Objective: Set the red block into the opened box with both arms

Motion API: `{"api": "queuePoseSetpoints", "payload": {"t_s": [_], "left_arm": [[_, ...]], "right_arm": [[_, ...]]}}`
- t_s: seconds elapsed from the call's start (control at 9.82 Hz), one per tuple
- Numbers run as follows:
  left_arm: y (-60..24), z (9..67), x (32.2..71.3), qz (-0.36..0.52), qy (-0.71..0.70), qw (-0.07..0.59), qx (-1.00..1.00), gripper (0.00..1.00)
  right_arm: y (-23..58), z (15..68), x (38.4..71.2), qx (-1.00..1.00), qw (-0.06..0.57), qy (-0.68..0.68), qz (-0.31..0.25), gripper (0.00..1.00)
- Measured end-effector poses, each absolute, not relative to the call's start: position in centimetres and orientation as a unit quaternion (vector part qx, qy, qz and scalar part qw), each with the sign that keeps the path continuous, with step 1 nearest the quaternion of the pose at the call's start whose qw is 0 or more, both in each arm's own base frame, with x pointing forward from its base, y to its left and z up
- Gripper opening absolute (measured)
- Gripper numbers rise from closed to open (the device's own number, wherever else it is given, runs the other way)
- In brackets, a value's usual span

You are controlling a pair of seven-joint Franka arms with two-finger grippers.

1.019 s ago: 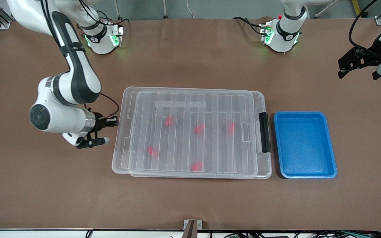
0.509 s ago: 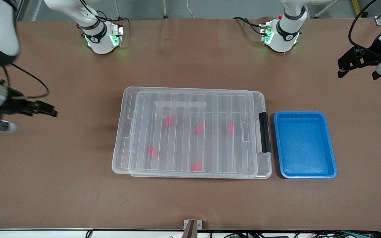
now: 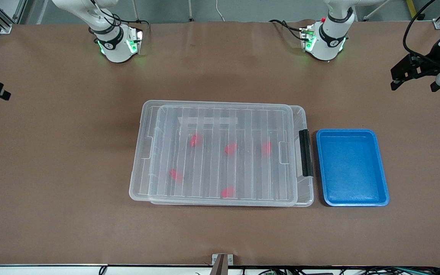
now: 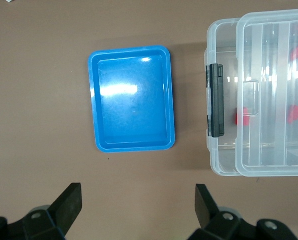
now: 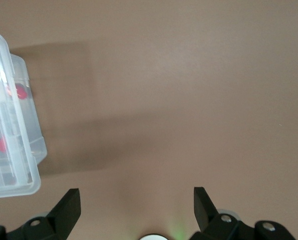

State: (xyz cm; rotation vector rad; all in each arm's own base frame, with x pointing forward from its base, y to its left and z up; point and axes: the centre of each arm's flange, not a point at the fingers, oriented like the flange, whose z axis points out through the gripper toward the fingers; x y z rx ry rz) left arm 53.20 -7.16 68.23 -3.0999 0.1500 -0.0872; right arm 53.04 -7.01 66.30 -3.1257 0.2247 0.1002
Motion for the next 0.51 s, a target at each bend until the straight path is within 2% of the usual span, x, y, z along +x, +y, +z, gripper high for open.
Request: {"api": "queuePoseSetpoints", "payload": {"t_s": [0.51], "left_arm": [[-7.47, 68.23, 53.16, -0.028, 0.050, 0.012, -0.998, 1.00]], "right_arm": [[-6.54, 65.96, 52.53, -0.997, -0.003, 0.067, 0.032, 1.00]]}}
